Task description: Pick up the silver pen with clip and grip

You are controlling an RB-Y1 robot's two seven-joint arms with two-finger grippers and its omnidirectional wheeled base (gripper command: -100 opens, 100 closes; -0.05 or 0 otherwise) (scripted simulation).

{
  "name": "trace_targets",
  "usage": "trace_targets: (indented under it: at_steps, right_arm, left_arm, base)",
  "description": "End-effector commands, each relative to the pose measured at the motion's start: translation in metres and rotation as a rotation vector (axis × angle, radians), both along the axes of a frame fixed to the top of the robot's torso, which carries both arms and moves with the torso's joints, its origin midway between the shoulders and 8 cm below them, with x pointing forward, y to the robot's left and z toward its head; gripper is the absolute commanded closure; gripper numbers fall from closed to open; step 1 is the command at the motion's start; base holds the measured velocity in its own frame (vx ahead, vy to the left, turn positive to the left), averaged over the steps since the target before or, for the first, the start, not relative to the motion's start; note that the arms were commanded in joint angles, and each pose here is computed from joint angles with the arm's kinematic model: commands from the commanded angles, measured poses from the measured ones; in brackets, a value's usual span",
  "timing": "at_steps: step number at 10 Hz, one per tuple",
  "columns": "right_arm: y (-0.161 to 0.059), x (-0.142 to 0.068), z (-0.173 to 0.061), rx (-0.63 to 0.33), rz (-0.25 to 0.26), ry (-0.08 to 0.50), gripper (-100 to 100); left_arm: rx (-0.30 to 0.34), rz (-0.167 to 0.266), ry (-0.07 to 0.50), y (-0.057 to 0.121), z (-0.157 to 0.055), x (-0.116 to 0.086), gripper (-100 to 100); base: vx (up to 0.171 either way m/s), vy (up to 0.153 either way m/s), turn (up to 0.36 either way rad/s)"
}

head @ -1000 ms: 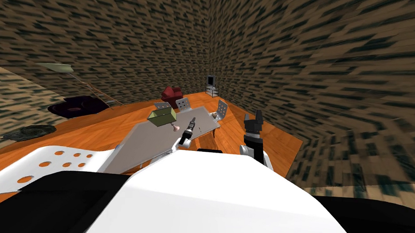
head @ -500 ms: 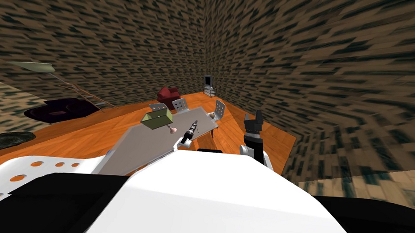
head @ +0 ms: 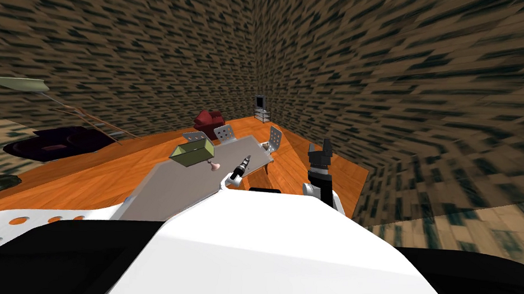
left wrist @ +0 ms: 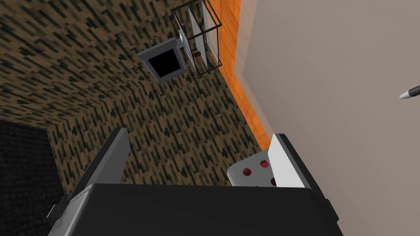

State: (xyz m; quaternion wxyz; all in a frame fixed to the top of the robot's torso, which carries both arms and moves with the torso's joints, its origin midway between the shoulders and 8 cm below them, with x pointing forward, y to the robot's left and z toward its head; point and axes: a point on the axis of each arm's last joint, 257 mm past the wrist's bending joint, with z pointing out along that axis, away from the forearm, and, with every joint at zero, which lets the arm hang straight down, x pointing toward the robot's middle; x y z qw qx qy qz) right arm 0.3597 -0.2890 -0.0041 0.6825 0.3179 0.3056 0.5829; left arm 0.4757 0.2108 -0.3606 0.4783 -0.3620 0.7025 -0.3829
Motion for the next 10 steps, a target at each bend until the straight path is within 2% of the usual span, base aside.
trace_targets:
  at_steps: [1, 6, 8, 9, 10]
  right_arm:
    - [0.0, 0.0, 0.0, 0.0, 0.0, 0.0, 0]
    - [0.0, 0.0, 0.0, 0.0, 0.0, 0.0, 0]
    - [0.0, 0.0, 0.0, 0.0, 0.0, 0.0, 0]
    - [0.0, 0.0, 0.0, 0.0, 0.0, 0.0, 0]
    - [0.0, 0.0, 0.0, 0.0, 0.0, 0.0, 0]
  left_arm:
    - [0.011, 0.003, 0.027, 0.002, -0.015, -0.002, -100]
    - [0.127, -0.014, 0.204, 0.014, -0.078, -0.007, -100]
    - [0.134, -0.007, 0.227, 0.019, -0.089, -0.012, -100]
    - [0.169, -0.014, 0.266, 0.022, -0.1, -0.012, -100]
    - [0.177, -0.007, 0.29, 0.028, -0.111, -0.018, -100]
  base:
    - [0.011, -0.01, 0.006]
    - [0.028, -0.022, -0.068]
    - [0.021, -0.013, -0.02]
    - [0.021, -0.013, -0.063]
    - [0.026, -0.014, -0.048]
